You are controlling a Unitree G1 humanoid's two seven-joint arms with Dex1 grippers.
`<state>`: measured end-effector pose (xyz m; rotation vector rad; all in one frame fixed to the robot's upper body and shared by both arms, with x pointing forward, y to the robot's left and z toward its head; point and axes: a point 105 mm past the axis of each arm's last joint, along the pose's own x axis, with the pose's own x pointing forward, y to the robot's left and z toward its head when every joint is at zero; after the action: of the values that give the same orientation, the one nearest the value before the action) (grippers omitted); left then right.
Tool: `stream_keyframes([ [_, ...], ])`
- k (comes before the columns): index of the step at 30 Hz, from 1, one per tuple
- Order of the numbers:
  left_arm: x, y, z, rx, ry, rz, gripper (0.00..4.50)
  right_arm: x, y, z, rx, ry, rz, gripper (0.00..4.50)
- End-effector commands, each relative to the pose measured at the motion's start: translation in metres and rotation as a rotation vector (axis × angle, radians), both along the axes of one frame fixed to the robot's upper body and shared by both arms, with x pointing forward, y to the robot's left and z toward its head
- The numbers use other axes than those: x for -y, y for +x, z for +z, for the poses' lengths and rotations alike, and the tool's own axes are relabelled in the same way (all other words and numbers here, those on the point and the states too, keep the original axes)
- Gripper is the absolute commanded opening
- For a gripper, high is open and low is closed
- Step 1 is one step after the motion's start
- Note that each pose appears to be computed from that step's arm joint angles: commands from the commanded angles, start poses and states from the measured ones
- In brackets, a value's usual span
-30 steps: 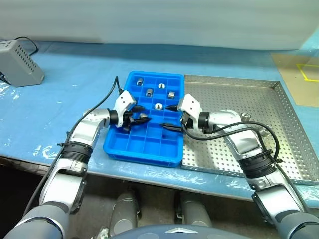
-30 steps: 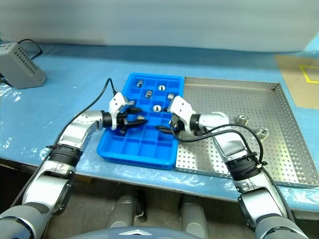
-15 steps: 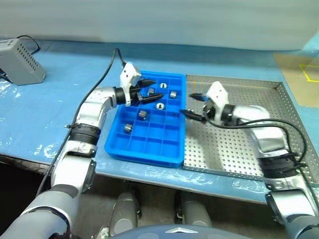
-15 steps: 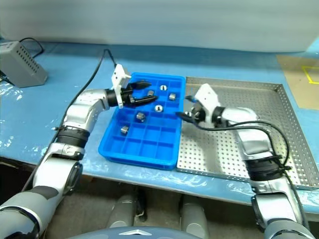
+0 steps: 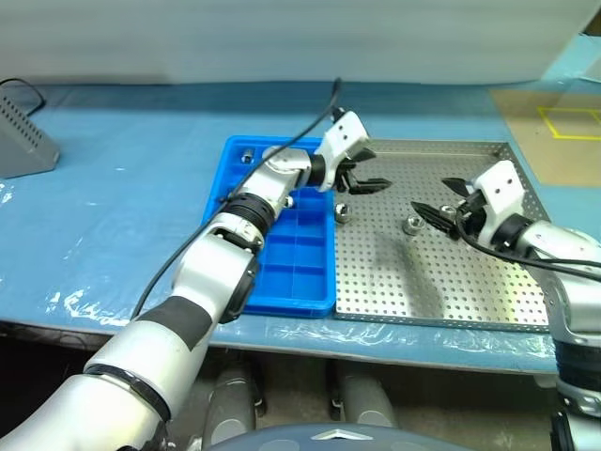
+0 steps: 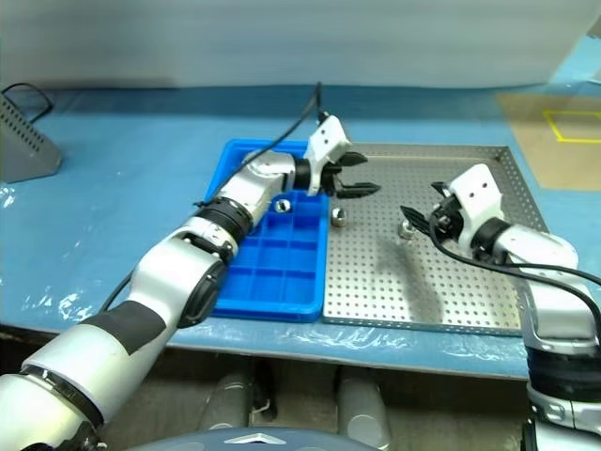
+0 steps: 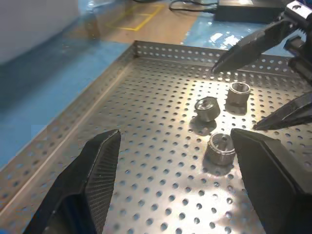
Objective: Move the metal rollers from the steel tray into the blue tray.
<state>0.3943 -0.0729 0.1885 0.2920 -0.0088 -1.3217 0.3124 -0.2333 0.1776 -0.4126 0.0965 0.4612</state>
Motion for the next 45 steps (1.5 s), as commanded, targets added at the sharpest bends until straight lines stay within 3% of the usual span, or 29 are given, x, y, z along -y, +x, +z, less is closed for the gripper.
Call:
stream_keyframes([
  [1,0.018,-0.008,-0.001,0.053,0.051,-0.040,3.80,0.012,-0.022,0.019,0.071,-0.011,-0.074,3.73],
  [8,0.036,-0.008,-0.027,0.030,0.129,0.074,3.80,0.021,-0.056,0.009,0.038,-0.004,-0.184,3.73],
  [13,0.037,-0.004,-0.041,0.019,0.174,0.166,3.80,0.020,-0.064,0.002,0.017,-0.007,-0.208,3.73],
  [27,0.003,0.022,-0.068,0.056,0.314,0.440,3.80,0.019,-0.069,-0.011,-0.012,-0.016,-0.241,3.73],
  [41,-0.014,0.023,-0.089,0.025,0.401,0.465,3.80,0.018,-0.066,-0.015,-0.014,-0.017,-0.241,3.73],
  [45,-0.015,0.021,-0.092,0.011,0.410,0.444,2.90,0.017,-0.066,-0.015,-0.015,-0.019,-0.241,3.73],
])
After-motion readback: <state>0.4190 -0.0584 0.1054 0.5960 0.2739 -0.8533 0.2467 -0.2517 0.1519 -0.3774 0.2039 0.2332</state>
